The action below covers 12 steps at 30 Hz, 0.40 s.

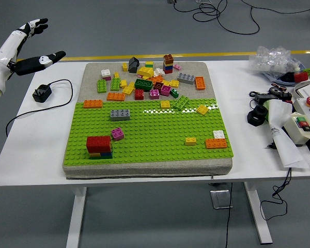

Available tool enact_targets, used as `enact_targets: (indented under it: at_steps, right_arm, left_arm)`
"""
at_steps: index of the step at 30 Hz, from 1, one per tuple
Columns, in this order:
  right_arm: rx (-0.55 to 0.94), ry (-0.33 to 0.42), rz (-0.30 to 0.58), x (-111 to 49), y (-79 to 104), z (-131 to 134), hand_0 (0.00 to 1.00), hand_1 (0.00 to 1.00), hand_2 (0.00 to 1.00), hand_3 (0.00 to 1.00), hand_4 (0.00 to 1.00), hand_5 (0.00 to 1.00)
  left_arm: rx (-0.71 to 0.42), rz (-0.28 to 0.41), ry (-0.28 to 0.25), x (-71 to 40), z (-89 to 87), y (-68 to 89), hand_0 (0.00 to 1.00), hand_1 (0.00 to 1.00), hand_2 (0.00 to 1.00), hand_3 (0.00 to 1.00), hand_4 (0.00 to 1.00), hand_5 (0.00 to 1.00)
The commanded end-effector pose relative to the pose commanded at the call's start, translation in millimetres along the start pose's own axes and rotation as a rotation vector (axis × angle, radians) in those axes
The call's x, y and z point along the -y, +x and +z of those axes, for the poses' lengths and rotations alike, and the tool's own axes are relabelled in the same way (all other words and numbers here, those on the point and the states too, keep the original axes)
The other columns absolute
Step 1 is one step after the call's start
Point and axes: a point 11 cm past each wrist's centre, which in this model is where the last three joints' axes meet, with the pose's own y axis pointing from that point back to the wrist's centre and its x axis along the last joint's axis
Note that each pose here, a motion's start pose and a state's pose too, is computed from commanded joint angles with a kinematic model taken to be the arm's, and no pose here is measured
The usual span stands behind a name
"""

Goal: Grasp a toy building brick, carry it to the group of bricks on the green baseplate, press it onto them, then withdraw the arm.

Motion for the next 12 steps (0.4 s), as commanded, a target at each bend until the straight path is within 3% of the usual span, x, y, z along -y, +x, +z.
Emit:
enact_targets:
  at_steps: [12]
  right_arm:
    - [-0.002, 0.004, -0.003, 0.1, -1.9, -2.5, 0.765, 0.706, 0.752, 0.717, 0.956, 0.691]
  left_arm:
    - [0.009, 0.011, 0.002, -0.5, -0.2, 2.7, 0.998, 0.928, 0.926, 0.924, 0.93, 0.505]
